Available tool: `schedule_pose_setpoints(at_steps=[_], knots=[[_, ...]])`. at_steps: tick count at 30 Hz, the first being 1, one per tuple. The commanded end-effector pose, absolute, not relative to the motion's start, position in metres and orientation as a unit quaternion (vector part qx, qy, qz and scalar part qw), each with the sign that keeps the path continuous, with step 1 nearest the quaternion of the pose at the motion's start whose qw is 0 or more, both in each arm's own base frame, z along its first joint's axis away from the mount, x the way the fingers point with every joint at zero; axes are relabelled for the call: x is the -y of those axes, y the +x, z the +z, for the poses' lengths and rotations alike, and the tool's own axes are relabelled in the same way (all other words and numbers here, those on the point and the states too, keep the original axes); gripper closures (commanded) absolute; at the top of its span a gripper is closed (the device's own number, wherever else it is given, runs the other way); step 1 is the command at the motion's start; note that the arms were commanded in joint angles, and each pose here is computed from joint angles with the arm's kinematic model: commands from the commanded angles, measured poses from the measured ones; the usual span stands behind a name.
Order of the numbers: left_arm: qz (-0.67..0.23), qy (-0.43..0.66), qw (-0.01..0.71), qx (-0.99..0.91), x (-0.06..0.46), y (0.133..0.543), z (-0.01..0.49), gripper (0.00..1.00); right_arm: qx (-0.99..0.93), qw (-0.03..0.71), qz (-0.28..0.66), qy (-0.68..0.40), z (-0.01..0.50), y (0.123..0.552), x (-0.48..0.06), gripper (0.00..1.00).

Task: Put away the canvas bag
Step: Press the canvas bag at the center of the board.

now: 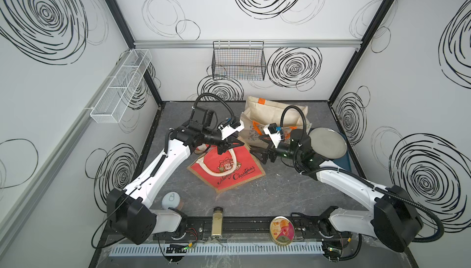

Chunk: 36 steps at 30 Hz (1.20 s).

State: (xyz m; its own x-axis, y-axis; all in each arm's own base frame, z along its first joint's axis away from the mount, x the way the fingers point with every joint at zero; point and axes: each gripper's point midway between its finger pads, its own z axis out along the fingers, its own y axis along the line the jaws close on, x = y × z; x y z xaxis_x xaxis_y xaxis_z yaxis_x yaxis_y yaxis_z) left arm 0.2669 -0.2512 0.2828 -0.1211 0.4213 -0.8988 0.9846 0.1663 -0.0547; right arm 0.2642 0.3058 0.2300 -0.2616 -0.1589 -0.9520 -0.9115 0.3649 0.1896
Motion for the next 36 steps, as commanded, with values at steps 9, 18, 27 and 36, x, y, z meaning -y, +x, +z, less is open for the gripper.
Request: schedule_pose_setpoints(at_steps=[9,18,27,36], knots=[[-0.385,0.543,0.407,-0.626,0.255,0.262,0.303,1.0,-0.634,0.436,0.475,-0.427,0.236,0.249,-0.296,0.05],[-0.396,0.542,0.409,-0.618,0.257,0.261,0.308,1.0,-0.63,0.428,0.429,-0.485,0.202,0.237,-0.336,0.18],[-0.377,0.513,0.453,-0.624,0.248,0.274,0.319,1.0,-0.66,0.397,0.411,-0.488,0.169,0.233,-0.354,1.0],[-0.363,0.495,0.483,-0.624,0.24,0.281,0.327,1.0,-0.718,0.341,0.414,-0.445,0.136,0.232,-0.35,0.39]])
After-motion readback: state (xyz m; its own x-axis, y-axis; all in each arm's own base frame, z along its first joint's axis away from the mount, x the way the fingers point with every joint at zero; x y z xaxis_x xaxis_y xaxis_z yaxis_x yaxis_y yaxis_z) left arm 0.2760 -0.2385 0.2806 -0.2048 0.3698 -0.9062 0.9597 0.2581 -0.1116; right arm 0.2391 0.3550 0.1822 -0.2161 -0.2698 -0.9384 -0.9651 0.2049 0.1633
